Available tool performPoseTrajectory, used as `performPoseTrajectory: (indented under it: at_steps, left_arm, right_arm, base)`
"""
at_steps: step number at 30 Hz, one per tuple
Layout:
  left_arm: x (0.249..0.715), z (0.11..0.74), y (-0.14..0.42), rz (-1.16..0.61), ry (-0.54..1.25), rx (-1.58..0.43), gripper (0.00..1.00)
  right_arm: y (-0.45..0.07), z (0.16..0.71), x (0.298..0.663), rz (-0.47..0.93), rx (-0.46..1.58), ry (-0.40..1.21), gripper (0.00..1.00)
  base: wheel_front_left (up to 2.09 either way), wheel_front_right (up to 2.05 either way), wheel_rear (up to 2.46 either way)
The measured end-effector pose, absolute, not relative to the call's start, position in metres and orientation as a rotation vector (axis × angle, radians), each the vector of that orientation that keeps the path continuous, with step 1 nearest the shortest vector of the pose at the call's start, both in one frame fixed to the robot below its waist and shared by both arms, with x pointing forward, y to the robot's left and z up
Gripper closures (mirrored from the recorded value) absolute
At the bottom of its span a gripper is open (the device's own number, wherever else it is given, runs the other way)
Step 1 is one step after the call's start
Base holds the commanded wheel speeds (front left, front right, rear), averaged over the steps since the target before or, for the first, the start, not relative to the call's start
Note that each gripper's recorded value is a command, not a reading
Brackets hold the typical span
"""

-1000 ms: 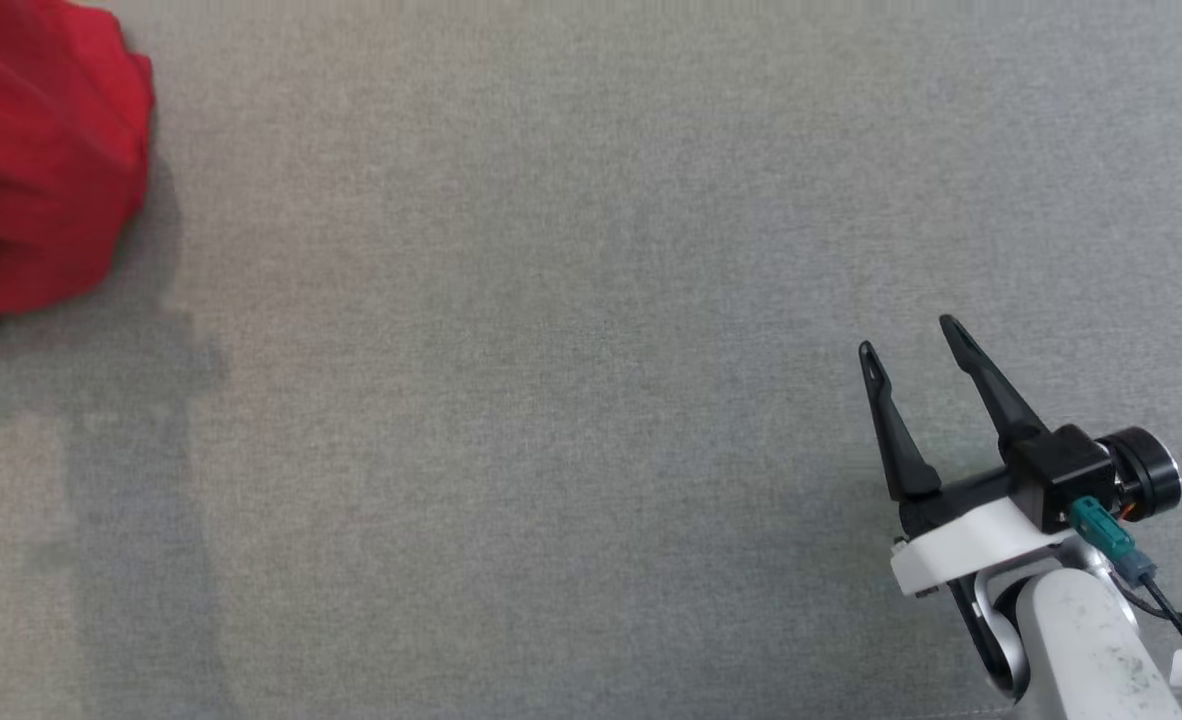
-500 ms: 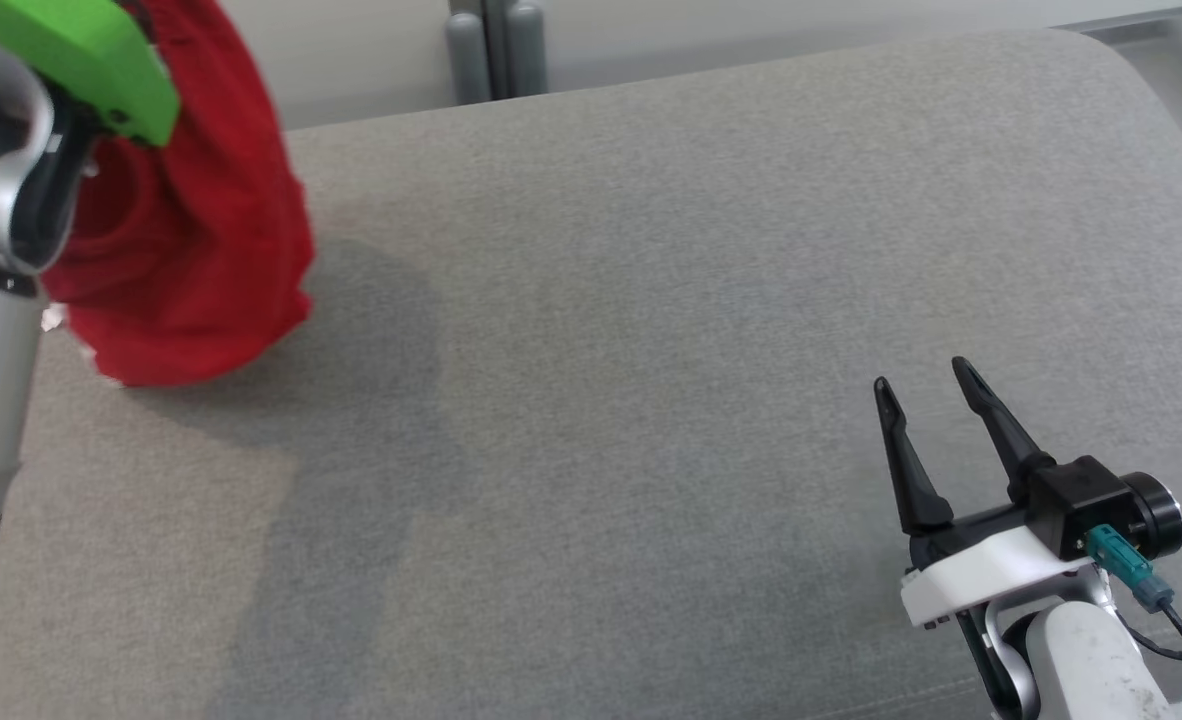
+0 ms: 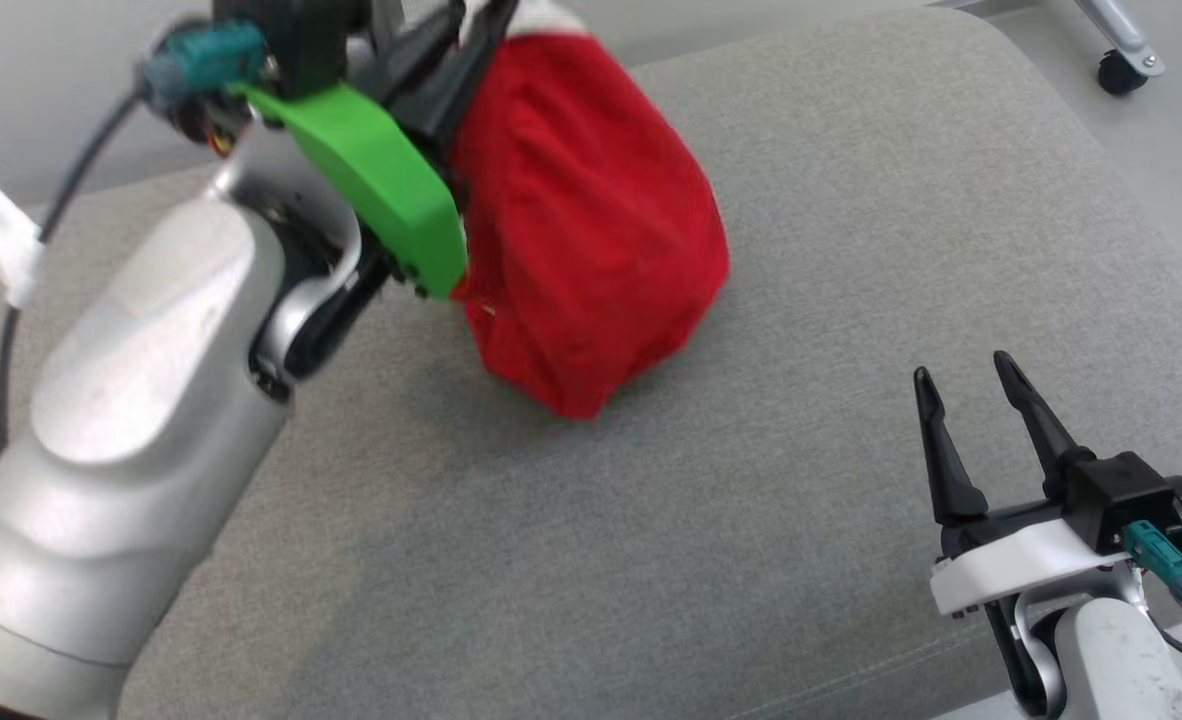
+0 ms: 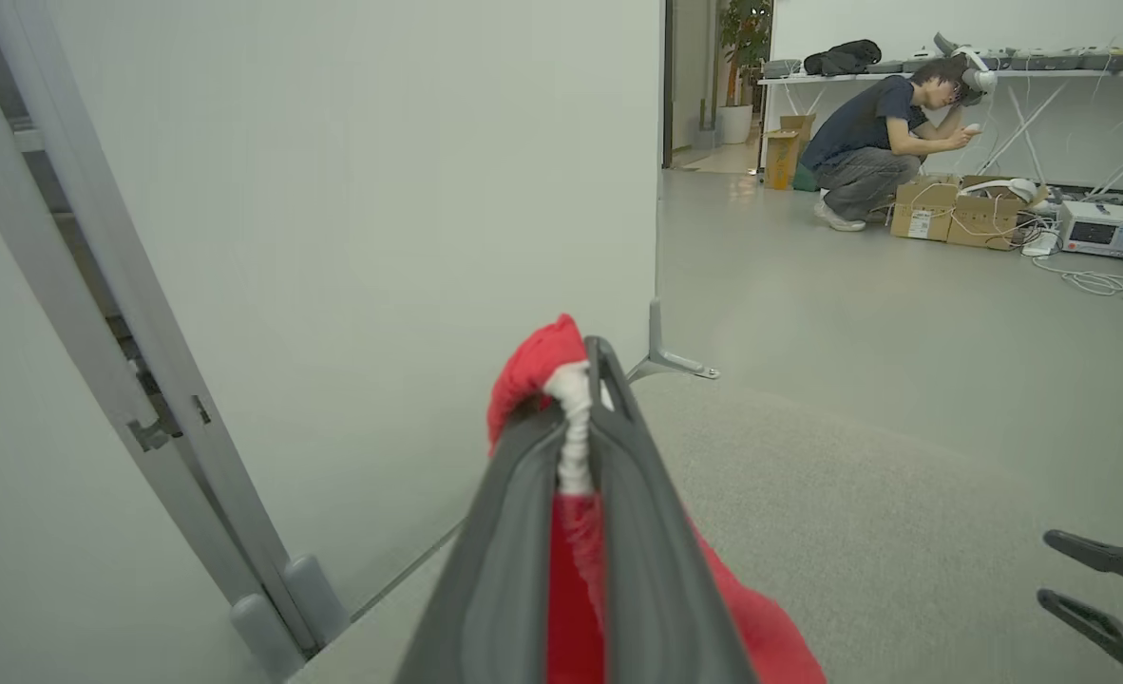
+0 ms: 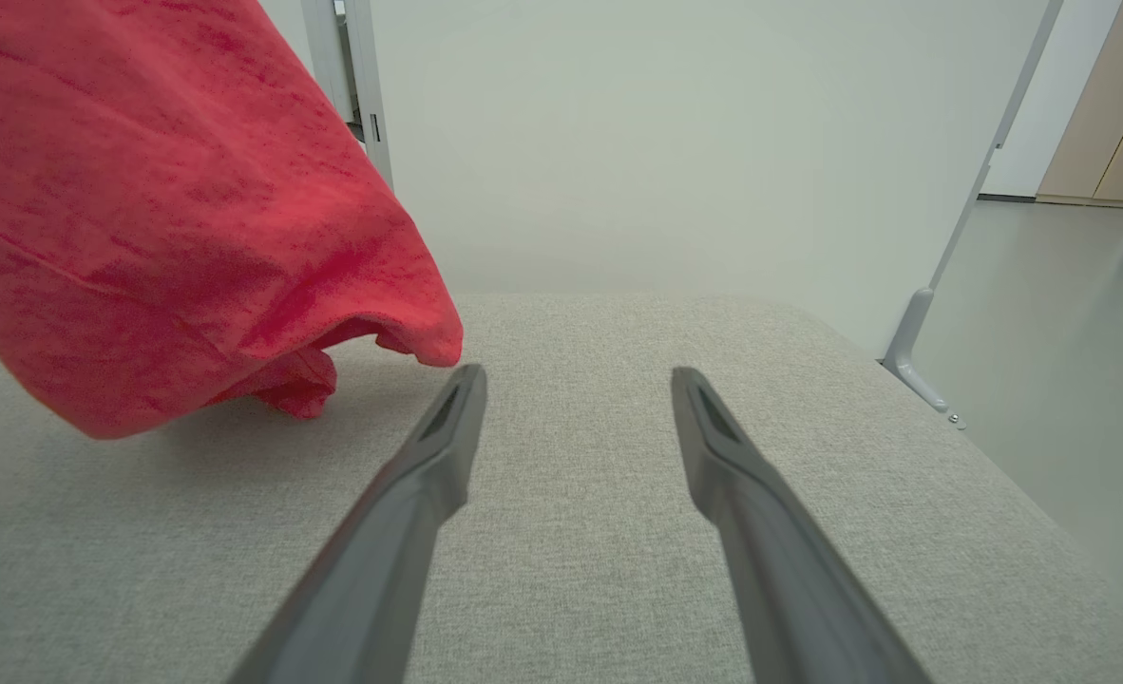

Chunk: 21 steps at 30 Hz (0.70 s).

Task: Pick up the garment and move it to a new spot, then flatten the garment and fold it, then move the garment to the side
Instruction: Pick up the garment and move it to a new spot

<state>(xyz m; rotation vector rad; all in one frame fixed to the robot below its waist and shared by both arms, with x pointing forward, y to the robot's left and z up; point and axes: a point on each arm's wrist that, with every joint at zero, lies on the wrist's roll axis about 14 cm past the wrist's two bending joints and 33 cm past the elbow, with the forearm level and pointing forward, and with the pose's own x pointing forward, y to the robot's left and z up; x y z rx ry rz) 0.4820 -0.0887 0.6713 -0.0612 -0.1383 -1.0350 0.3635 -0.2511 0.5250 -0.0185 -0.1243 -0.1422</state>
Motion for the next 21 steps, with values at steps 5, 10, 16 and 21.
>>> performPoseTrajectory:
  at_steps: [5,10,16,21]
  left_arm:
    - [0.479,0.588,-0.065,-0.971,0.071,-0.136,1.0]
    - [0.475,0.518,-0.023,-0.84,0.225,-0.208,1.0]
    - [0.471,0.468,0.031,-0.65,0.308,-0.282,1.0]
    - [0.462,0.439,0.067,-0.527,0.355,-0.313,1.0]
  right_arm:
    - [-0.248,0.522,0.368,-0.131,-0.017,-0.117,0.0]
    - [-0.239,0.518,0.376,-0.102,-0.018,-0.109,0.0]
    - [-0.231,0.515,0.383,-0.077,-0.017,-0.102,0.0]
    - [-0.225,0.513,0.388,-0.059,-0.018,-0.099,0.0]
  base:
    - [0.0,0.0,0.0]
    - [0.0,0.0,0.0]
    - [0.0,0.0,0.0]
    - [0.0,0.0,0.0]
